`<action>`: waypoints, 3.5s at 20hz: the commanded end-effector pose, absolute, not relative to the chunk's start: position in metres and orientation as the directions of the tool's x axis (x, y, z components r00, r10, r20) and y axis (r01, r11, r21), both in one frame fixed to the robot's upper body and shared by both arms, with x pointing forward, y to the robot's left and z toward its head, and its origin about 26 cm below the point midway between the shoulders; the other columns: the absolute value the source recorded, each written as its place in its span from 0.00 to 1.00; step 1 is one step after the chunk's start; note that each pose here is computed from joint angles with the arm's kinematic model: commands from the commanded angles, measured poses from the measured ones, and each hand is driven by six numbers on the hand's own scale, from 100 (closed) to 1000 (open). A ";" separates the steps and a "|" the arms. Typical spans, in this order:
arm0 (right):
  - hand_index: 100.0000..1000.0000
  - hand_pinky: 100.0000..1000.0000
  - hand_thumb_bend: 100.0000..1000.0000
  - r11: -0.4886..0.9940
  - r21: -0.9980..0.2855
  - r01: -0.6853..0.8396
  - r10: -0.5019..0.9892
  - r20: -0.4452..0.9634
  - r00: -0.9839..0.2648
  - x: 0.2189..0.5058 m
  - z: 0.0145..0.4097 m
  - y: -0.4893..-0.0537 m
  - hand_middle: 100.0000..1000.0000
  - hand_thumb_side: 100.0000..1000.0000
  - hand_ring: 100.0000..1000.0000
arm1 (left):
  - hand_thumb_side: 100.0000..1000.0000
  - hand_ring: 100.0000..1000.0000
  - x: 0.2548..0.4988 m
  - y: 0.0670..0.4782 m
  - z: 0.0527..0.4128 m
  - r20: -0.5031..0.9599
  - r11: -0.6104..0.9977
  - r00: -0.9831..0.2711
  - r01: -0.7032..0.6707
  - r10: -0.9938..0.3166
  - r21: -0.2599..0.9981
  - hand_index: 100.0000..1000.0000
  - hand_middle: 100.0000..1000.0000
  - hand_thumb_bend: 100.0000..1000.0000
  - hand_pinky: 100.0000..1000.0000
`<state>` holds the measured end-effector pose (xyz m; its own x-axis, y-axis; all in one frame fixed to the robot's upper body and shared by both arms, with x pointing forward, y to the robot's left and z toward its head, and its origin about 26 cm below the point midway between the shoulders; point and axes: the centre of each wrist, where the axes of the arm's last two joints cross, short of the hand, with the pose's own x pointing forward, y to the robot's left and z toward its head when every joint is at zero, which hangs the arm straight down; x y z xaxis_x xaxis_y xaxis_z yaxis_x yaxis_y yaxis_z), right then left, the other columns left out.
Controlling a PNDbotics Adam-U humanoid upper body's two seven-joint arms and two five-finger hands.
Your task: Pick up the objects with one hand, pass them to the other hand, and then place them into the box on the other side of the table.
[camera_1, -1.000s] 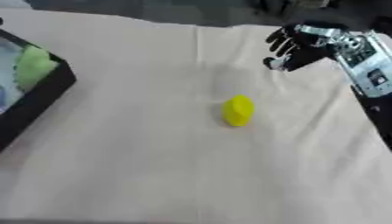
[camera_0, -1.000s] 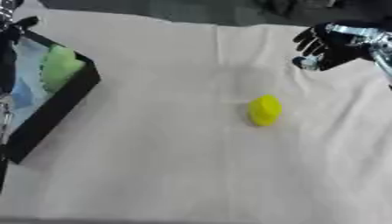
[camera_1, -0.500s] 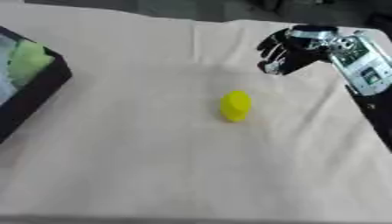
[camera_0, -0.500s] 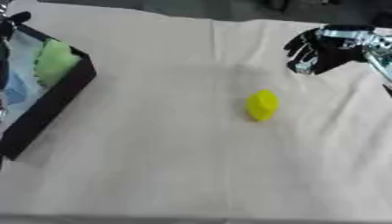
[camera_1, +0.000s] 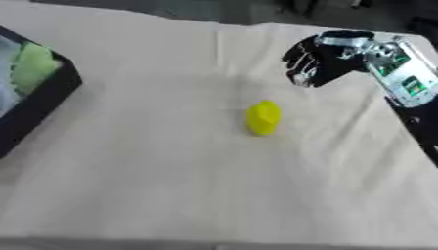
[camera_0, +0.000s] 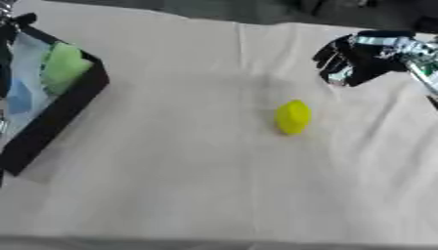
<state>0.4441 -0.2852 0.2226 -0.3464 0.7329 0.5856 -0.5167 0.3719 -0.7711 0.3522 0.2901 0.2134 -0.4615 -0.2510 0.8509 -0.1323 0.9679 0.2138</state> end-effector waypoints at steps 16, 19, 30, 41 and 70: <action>0.80 0.81 0.05 0.235 -0.785 -0.574 0.743 0.525 -0.414 0.454 0.202 -0.254 0.67 0.23 0.74 | 0.68 1.00 0.355 0.296 0.216 0.849 0.959 -0.445 -0.139 -0.285 0.249 0.84 1.00 0.00 0.88; 0.81 0.82 0.08 0.204 -0.800 -0.564 0.754 0.496 -0.430 0.456 0.199 -0.250 0.68 0.22 0.75 | 0.68 1.00 0.355 0.297 0.216 0.848 0.958 -0.445 -0.142 -0.287 0.250 0.84 1.00 0.00 0.88; 0.84 0.85 0.13 0.117 -0.824 -0.554 0.773 0.426 -0.470 0.464 0.191 -0.250 0.71 0.30 0.78 | 0.69 1.00 0.356 0.297 0.215 0.852 0.956 -0.435 -0.137 -0.292 0.258 0.84 1.00 0.00 0.88; 0.85 0.86 0.14 0.040 -0.825 -0.563 0.782 0.377 -0.497 0.470 0.186 -0.260 0.73 0.33 0.78 | 0.68 1.00 0.356 0.299 0.218 0.847 0.951 -0.433 -0.148 -0.308 0.271 0.84 1.00 0.00 0.88; 0.85 0.88 0.27 -0.080 -0.814 -0.575 0.784 0.304 -0.541 0.468 0.163 -0.249 0.75 0.22 0.79 | 0.68 1.00 0.356 0.297 0.221 0.845 0.955 -0.445 -0.137 -0.297 0.264 0.83 1.00 0.00 0.88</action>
